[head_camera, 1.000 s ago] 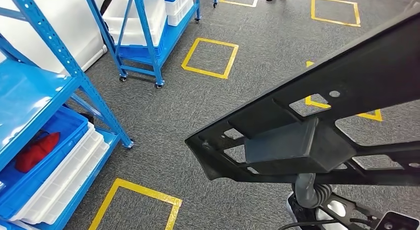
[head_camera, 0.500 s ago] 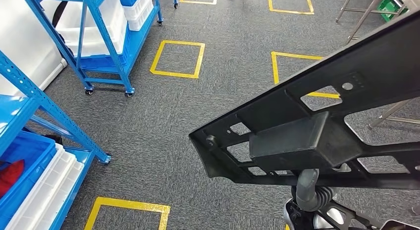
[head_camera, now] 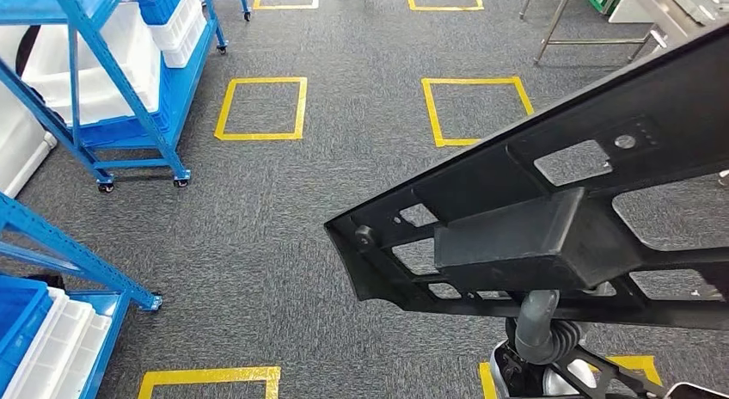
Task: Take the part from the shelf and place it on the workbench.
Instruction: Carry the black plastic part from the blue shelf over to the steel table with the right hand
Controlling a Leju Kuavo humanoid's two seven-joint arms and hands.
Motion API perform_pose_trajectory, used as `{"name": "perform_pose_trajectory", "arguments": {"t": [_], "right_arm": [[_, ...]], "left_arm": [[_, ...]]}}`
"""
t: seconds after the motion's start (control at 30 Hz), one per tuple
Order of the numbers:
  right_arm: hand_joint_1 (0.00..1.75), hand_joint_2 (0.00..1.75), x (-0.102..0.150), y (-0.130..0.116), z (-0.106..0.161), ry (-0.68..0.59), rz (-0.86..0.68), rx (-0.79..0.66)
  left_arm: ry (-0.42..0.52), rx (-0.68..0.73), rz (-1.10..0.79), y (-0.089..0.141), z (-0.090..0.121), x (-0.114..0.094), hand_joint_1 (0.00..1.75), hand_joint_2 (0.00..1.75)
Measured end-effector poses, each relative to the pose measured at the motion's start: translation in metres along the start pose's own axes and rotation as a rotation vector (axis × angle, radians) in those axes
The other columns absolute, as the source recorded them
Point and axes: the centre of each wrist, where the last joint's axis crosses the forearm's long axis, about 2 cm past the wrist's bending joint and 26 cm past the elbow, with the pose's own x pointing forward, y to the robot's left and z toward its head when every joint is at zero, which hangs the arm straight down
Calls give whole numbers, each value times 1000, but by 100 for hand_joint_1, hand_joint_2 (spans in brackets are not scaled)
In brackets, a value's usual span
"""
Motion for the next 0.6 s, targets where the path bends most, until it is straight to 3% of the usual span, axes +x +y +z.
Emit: {"name": "perform_pose_trajectory", "arguments": {"t": [0.23, 0.6], "right_arm": [[175, 175, 2, 13, -6, -16, 73, -41], [175, 175, 3, 20, -13, -52, 51, -100]], "left_arm": [[-5, -24, 10, 1, 1, -2, 0, 175], [-33, -47, 25, -4, 0, 1, 0, 175]]}}
